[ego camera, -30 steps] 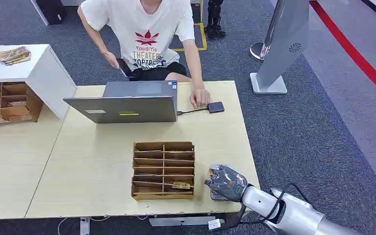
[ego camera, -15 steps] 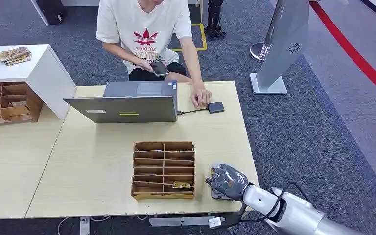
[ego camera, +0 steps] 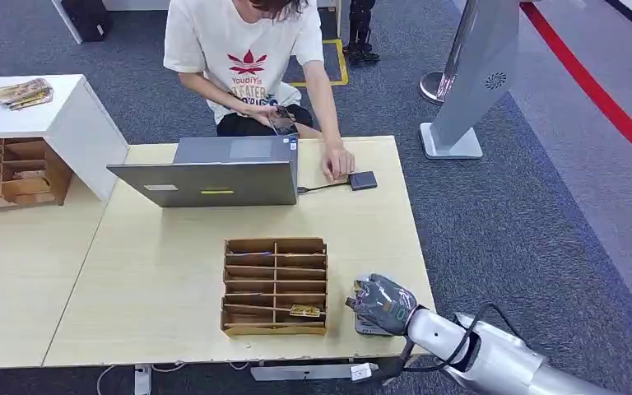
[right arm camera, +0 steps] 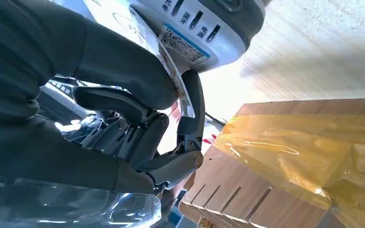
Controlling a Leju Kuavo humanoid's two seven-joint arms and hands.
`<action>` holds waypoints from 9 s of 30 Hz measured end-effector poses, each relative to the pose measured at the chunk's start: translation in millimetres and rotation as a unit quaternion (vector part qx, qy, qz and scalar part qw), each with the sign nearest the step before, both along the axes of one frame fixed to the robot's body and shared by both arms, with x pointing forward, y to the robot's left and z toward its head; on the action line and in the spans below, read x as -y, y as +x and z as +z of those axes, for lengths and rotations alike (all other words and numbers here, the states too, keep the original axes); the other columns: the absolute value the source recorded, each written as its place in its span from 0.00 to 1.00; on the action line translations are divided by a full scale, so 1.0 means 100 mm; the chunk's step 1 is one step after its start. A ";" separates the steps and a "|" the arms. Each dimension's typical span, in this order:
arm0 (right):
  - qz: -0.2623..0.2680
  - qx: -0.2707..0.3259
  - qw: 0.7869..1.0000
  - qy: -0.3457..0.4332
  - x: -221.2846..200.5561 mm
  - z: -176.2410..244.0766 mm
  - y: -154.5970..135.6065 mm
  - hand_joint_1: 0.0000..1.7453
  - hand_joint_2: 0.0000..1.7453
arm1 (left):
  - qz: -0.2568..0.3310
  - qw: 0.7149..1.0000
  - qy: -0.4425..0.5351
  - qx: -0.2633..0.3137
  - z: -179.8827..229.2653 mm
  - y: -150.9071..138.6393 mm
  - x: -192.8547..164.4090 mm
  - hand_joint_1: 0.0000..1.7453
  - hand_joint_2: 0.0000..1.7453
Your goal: Pass the card to the sensor for recognition and then transmit it.
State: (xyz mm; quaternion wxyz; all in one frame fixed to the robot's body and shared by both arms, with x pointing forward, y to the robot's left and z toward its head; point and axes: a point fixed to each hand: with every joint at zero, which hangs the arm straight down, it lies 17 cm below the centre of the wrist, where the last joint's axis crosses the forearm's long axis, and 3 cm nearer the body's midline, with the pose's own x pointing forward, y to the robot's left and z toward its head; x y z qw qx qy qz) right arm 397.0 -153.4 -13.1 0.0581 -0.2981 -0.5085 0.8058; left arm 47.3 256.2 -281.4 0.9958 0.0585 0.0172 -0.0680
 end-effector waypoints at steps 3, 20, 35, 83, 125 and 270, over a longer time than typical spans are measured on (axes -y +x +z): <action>0.000 0.000 1.000 0.000 0.00 0.00 0.00 1.00 1.00 | 0.000 1.000 0.000 0.000 0.00 0.00 0.00 0.00 0.00; -0.001 -0.001 1.000 -0.005 0.00 0.00 0.03 1.00 1.00 | 0.001 1.000 0.000 0.000 0.00 0.00 0.00 0.00 0.00; -0.001 0.005 1.000 -0.005 0.00 -0.01 0.03 1.00 1.00 | 0.003 0.997 -0.070 0.023 0.02 0.05 0.15 0.00 0.00; -0.021 -0.023 0.999 0.009 -0.03 0.03 0.13 1.00 1.00 | 0.015 1.000 0.012 -0.015 -0.01 -0.09 -0.09 0.00 0.00; -0.075 0.185 0.978 0.064 0.01 1.12 0.85 1.00 1.00 | -0.002 1.000 0.015 -0.016 -0.01 -0.10 -0.10 0.00 0.00; -0.139 -0.062 0.856 0.494 -1.35 1.83 0.02 0.78 1.00 | -0.065 0.997 0.019 0.023 0.01 0.16 -0.09 0.00 0.00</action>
